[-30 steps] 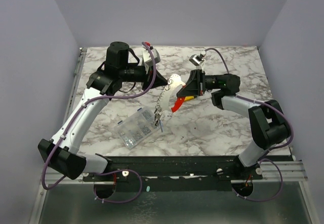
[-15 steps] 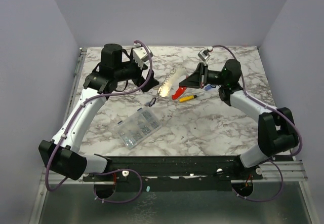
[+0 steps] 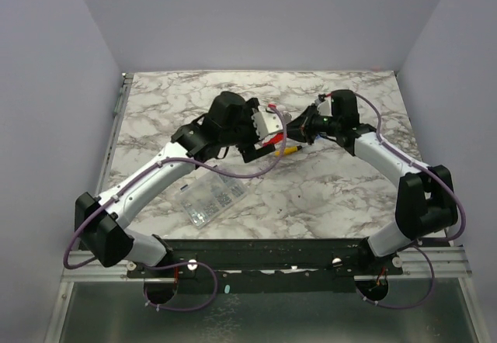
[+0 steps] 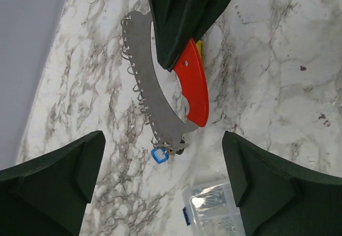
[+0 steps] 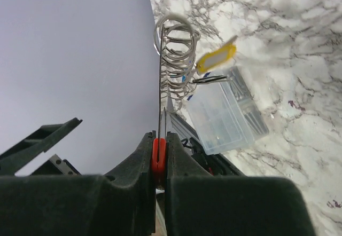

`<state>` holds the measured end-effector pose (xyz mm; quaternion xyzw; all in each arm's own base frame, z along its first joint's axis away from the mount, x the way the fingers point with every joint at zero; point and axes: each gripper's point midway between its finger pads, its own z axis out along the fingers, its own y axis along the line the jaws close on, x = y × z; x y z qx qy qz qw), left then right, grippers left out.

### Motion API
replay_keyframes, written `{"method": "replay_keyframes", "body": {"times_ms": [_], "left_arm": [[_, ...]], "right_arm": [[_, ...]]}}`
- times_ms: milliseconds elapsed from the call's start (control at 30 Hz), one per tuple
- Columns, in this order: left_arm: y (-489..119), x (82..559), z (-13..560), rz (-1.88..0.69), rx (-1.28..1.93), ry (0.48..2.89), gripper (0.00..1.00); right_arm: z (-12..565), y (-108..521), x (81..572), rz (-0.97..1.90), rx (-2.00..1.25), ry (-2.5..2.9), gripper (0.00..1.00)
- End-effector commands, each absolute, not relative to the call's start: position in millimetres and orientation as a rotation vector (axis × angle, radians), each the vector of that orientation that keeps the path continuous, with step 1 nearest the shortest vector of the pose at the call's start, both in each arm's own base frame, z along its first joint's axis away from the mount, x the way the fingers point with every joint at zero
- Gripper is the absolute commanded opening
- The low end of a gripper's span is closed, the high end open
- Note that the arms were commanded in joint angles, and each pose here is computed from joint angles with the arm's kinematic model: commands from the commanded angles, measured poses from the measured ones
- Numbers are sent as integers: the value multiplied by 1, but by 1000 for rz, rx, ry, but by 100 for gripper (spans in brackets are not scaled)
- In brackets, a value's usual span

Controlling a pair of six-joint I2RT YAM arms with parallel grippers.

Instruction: Remove the keys from the keyring

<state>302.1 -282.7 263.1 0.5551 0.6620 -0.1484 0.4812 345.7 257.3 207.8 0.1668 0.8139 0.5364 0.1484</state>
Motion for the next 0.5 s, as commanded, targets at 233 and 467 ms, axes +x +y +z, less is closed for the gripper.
{"method": "replay_keyframes", "body": {"times_ms": [233, 467], "left_arm": [[-310, 317, 237, 151, 1522, 1462, 93], [-316, 319, 218, 340, 1570, 1418, 72]], "right_arm": [[199, 257, 333, 1633, 751, 2363, 1], [197, 257, 328, 1674, 825, 2359, 1]]}}
